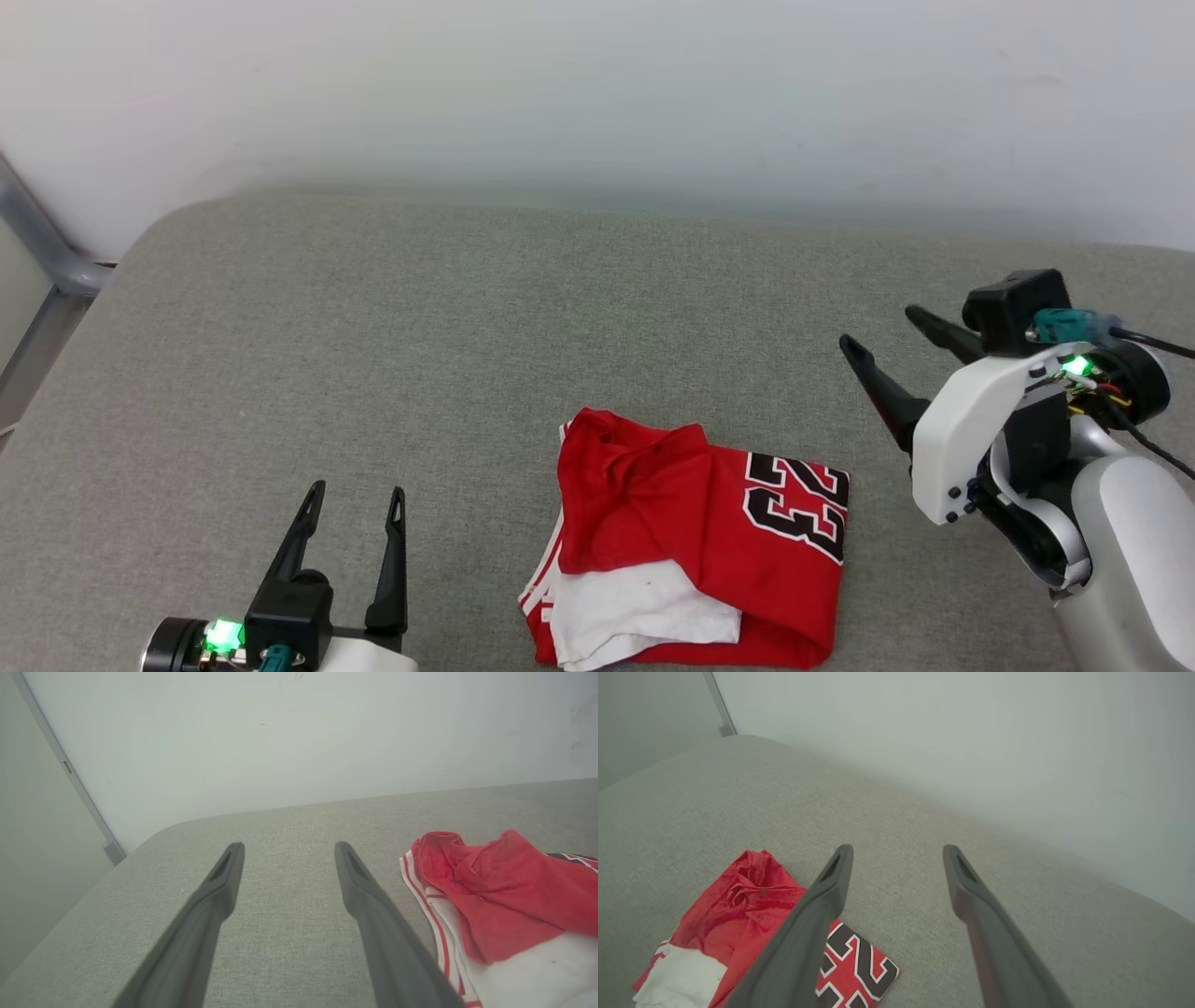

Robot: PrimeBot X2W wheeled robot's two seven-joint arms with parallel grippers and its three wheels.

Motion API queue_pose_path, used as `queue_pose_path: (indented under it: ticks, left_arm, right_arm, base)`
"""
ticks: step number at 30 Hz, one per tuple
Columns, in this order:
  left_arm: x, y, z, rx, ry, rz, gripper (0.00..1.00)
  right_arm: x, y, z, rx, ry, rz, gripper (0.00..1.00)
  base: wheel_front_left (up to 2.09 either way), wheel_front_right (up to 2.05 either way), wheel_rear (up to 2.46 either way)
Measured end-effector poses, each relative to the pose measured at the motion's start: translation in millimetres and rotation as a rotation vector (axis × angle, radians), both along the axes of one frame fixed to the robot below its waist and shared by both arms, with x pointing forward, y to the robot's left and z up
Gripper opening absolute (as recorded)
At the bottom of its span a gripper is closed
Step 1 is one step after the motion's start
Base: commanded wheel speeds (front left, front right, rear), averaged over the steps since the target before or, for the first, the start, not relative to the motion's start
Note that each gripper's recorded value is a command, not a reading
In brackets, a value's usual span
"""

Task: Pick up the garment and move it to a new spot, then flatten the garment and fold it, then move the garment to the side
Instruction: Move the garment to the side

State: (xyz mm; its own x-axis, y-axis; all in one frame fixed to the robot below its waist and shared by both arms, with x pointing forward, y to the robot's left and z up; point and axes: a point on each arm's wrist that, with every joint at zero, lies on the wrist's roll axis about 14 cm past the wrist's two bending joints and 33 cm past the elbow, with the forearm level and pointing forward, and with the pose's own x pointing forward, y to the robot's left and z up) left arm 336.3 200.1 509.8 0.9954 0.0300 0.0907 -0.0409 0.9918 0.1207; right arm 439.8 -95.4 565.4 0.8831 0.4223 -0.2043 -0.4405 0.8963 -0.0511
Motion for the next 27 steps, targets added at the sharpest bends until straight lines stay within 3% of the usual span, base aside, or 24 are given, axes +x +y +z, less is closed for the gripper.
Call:
queue_pose_path:
  ticks: [6, 11, 21, 27]
  left_arm:
    - [5, 2, 0, -0.002, 0.002, 0.009, 1.00]
    - [6, 5, -4, -0.006, 0.013, 0.019, 1.00]
    - [12, 11, -12, -0.009, 0.041, 0.040, 1.00]
    - [15, 13, -18, -0.008, 0.062, 0.046, 1.00]
  right_arm:
    - [-9, 1, -68, -0.076, 0.328, 0.038, 1.00]
    - [-27, 10, -109, -0.126, 0.511, 0.099, 1.00]
    - [-69, 13, -180, -0.204, 0.748, 0.170, 1.00]
    - [-81, 5, -202, -0.225, 0.807, 0.177, 1.00]
  base:
    - [0.00, 0.00, 0.00]
    - [0.00, 0.00, 0.00]
    - [0.00, 0.00, 0.00]
    - [0.00, 0.00, 0.00]
